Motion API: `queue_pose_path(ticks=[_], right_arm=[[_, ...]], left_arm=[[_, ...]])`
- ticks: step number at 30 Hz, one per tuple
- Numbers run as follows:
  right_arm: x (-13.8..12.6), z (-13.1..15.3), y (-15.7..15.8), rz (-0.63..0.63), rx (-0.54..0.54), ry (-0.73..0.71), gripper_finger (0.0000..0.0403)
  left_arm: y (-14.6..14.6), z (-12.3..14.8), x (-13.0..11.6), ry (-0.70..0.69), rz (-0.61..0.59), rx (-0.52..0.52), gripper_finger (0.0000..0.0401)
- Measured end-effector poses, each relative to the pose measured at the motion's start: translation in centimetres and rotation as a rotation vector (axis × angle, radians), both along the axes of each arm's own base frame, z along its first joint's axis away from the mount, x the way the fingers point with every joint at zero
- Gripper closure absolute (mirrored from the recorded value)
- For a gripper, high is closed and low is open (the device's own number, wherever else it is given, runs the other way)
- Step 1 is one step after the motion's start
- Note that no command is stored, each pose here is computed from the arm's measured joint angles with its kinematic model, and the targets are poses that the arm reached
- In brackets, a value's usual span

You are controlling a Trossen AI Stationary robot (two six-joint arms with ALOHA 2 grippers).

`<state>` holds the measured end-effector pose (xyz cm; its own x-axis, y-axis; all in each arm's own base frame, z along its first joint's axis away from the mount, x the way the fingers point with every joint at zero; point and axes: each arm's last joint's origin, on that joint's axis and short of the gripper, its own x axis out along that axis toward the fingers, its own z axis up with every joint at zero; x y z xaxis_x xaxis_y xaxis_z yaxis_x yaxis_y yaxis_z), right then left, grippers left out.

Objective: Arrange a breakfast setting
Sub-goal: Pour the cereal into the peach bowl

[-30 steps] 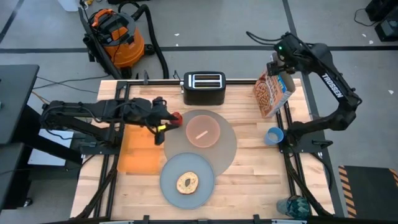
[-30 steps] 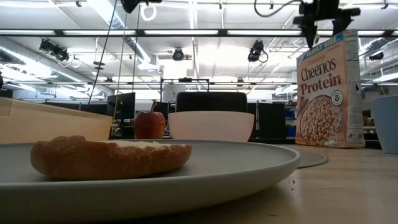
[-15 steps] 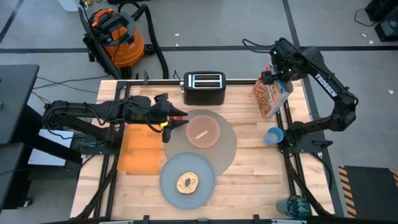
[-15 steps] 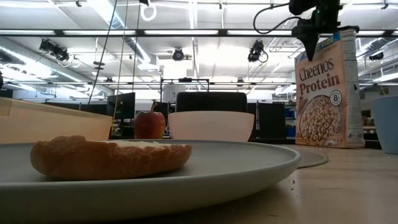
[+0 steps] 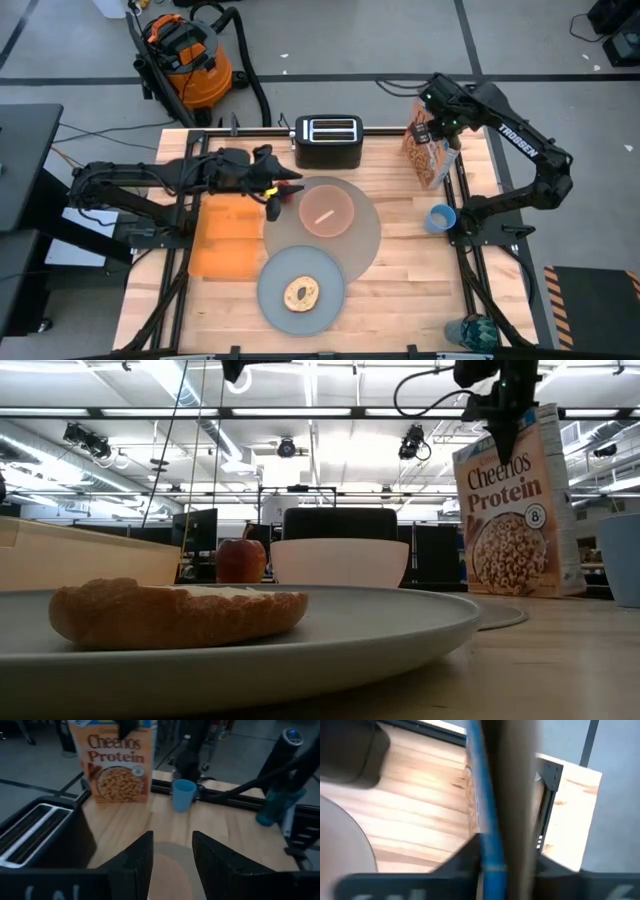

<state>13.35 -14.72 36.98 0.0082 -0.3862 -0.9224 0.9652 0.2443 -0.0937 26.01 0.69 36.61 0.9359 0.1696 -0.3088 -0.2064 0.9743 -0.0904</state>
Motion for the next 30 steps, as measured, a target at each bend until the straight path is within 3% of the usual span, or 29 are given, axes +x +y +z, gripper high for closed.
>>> queue_pose_path(ticks=[3, 8, 14, 19, 25, 30], right_arm=[[0.5, 0.0, 0.4, 0.060, -0.022, 0.034, 0.0388], [0.9, 1.0, 1.0, 0.128, -0.060, 0.034, 0.0393], [0.6, 4.9, 2.9, 0.262, -0.092, -0.025, 0.0395], [0.3, 8.6, 5.2, 0.412, -0.128, -0.195, 0.0395], [1.1, 10.1, 8.3, 0.600, -0.100, -0.312, 0.0395], [1.9, 10.2, 10.2, 0.698, -0.015, -0.377, 0.0395]], left_arm=[[0.4, 0.0, 0.3, -0.012, 0.015, 0.002, 0.0257], [0.5, -0.4, 0.7, 0.000, 0.019, -0.001, 0.0257], [0.7, -0.8, 1.0, 0.020, 0.053, -0.015, 0.0257], [1.2, -0.7, 1.0, 0.007, 0.082, 0.000, 0.0252], [1.4, -0.7, 1.0, 0.014, 0.076, 0.034, 0.0199], [1.4, -0.3, 1.2, -0.033, 0.074, 0.032, 0.0142]])
